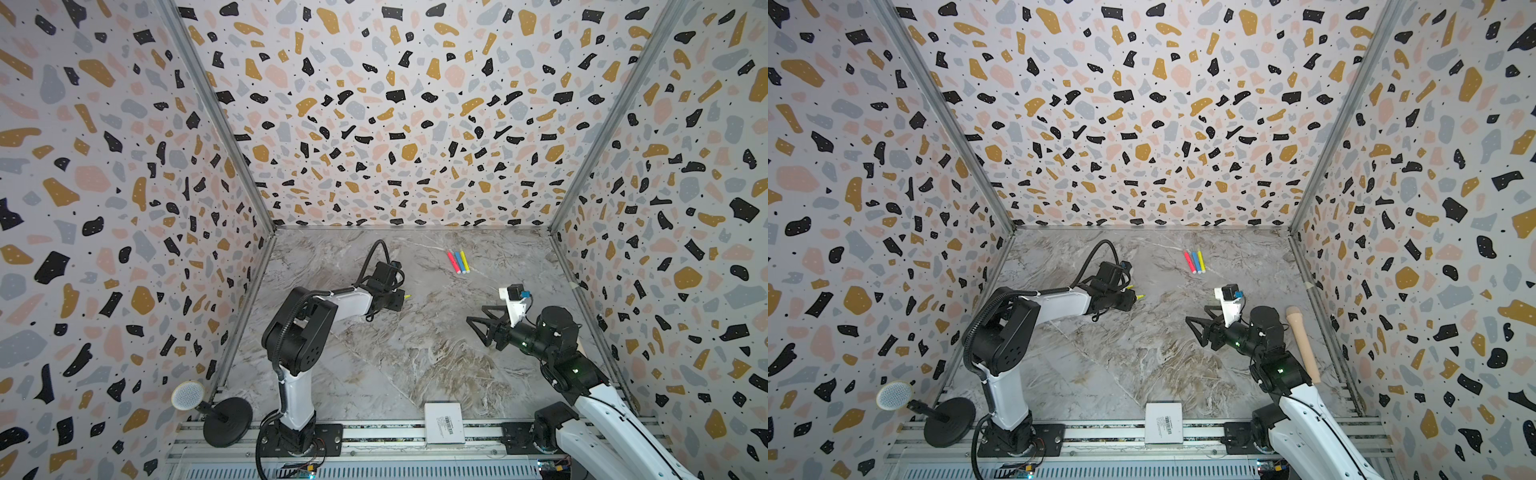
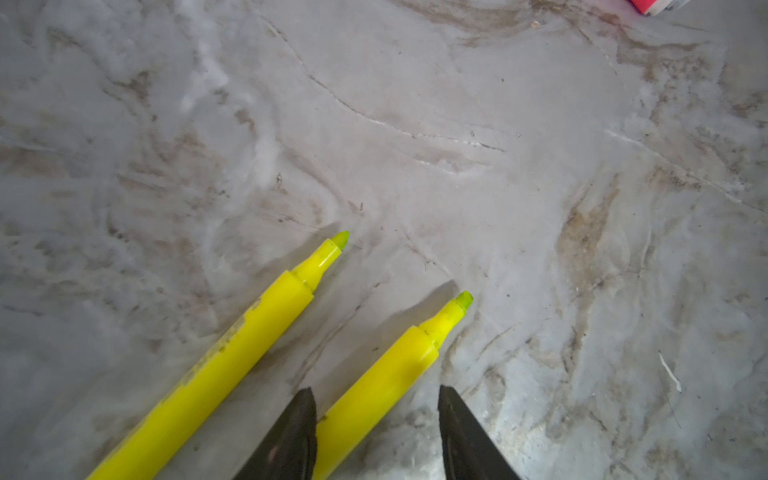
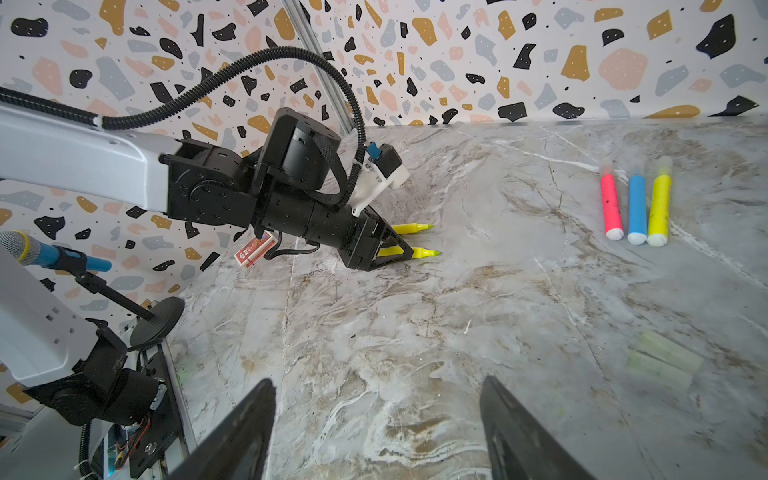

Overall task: Insert the pens into the pen caps
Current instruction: 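Lower the left gripper and close it on one yellow highlighter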

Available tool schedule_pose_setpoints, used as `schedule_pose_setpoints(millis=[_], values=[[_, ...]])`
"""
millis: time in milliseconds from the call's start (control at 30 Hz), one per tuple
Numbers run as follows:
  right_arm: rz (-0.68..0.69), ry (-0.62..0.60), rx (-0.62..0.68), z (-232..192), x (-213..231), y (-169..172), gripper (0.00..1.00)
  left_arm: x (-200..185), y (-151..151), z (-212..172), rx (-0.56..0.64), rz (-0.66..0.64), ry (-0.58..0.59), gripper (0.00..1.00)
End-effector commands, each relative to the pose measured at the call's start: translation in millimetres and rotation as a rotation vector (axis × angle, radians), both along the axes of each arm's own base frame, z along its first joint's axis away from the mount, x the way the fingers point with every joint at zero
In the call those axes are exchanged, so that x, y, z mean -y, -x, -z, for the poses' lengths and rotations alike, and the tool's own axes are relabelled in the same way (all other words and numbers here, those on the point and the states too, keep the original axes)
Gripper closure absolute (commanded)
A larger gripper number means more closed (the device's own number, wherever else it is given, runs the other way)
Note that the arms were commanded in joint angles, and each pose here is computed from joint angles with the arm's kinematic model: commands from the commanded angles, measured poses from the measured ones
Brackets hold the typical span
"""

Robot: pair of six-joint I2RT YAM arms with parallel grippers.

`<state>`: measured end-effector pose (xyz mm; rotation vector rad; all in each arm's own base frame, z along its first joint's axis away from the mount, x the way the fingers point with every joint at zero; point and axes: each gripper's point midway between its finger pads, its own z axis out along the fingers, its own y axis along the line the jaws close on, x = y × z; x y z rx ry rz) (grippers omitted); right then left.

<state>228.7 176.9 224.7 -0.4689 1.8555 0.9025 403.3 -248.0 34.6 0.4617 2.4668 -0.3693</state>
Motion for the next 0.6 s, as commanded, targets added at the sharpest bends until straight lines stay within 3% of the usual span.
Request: schedule_pose_setpoints(millis=[0, 567], values=[[0.007, -0.016, 0.018, -7.2, 1.5, 0.9, 0.23, -1.4, 14.7, 3.1, -0.03, -0.002, 0.005, 0.52], [0.02, -0.016, 0.024, -6.9, 3.2, -0.2, 0.23, -10.7, 33.0, 6.8, -0.044, -0.008, -0.034, 0.49]])
